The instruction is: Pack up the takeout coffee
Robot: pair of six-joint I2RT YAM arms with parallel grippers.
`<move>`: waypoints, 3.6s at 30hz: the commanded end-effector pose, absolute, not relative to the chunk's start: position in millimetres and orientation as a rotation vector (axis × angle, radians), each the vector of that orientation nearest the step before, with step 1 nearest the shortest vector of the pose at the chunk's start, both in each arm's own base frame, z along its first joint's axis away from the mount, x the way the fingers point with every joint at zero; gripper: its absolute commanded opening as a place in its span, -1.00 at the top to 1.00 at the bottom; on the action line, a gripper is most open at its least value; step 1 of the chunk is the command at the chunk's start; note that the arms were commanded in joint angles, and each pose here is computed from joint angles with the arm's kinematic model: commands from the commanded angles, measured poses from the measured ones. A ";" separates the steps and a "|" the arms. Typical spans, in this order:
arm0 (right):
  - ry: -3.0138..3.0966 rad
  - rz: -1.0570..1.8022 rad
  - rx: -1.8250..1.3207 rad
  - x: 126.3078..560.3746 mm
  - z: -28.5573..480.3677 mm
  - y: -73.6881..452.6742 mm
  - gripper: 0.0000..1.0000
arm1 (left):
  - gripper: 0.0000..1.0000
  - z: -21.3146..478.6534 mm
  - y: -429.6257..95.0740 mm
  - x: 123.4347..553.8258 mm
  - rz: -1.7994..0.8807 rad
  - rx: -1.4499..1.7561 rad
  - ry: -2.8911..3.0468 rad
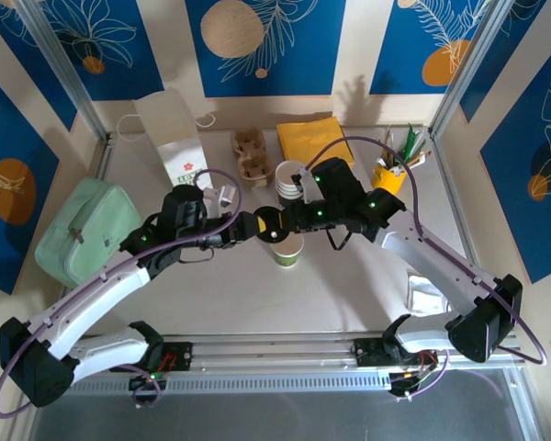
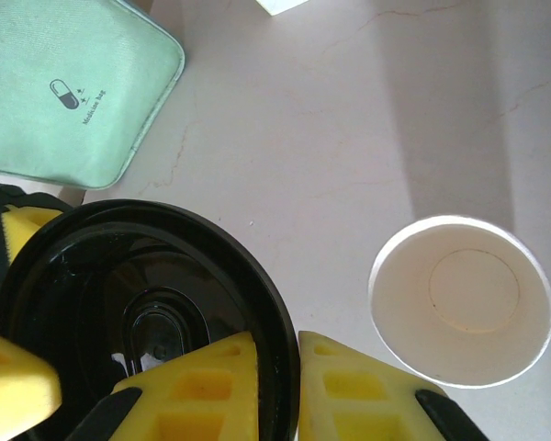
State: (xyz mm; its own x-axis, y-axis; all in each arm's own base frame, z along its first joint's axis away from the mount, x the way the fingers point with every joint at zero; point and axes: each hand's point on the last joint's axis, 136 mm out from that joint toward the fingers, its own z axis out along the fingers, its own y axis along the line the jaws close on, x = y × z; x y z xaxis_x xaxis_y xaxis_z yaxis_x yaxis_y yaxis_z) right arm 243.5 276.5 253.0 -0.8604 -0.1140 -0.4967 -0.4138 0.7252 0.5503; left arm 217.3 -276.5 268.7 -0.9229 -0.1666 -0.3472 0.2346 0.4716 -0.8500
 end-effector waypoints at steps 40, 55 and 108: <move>1.439 0.323 -1.001 211.8 270.9 248.2 -0.33 | 0.60 281.9 -250.4 210.5 -1.430 -0.142 2.358; 1.141 0.243 -1.218 189.8 269.3 270.8 -0.24 | 0.63 296.0 -261.1 202.0 -1.645 -0.208 2.364; 0.994 0.064 -1.299 183.5 291.5 290.7 0.40 | 0.62 288.2 -267.9 206.2 -1.762 -0.239 2.351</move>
State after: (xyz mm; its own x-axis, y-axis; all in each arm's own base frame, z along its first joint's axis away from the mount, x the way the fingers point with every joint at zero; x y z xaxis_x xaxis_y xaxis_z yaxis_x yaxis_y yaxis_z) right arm 185.1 290.3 266.3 0.5916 -0.5136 -0.6215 -0.5714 0.2767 -0.7726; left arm 210.0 -268.6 277.5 -0.9656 -0.2567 -0.0415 -0.0440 0.3184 -0.9469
